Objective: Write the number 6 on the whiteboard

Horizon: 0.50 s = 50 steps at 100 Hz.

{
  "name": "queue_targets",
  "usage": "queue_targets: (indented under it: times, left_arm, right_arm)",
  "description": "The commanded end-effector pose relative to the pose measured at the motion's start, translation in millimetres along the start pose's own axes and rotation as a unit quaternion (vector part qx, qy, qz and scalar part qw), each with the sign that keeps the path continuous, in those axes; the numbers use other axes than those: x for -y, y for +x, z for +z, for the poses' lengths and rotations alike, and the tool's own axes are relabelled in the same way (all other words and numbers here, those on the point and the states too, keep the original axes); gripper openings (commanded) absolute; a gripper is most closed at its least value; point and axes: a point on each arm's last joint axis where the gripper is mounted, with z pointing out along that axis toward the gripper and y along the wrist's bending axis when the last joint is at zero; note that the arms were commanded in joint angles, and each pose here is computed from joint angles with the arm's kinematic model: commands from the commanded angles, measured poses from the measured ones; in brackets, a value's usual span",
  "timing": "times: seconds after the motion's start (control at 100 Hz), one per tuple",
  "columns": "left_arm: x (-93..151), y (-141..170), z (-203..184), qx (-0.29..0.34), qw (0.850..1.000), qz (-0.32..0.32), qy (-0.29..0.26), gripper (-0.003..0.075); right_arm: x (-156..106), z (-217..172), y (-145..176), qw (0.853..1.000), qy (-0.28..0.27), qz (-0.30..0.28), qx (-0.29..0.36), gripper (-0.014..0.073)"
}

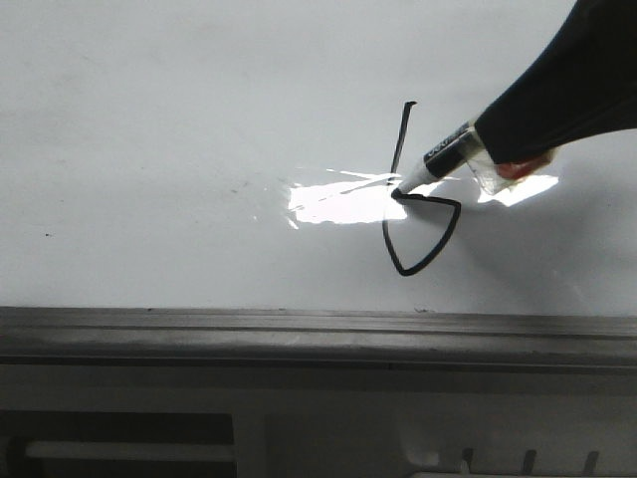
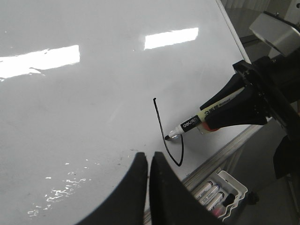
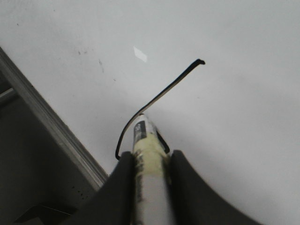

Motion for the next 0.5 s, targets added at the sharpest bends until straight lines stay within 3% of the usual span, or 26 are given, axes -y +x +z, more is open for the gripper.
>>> queue_targets:
  times: [0.0, 0.29, 0.36, 0.49]
  left_arm:
    - [-1, -11, 0, 0.024, 1.000, -0.014, -0.011, -0.0019]
    - [2, -7, 1, 0.000, 1.000, 0.001, 0.009, 0.0013]
    - [4, -4, 3, -0.019, 0.999, 0.025, 0.021, 0.0116]
    - [6, 0, 14, -0.063, 0.994, 0.077, 0.045, 0.0407]
  right_arm:
    - [5, -1, -11, 0.999, 0.016, -0.008, 0.030, -0.0050]
    - [-12, -65, -46, 0.994, -0.023, -0.050, 0.095, -0.0052]
    - [-18, -73, -49, 0.993, -0.043, -0.076, 0.084, -0.0055]
    - [-26, -73, -48, 0.991, -0.070, -0.096, 0.060, -0.0055]
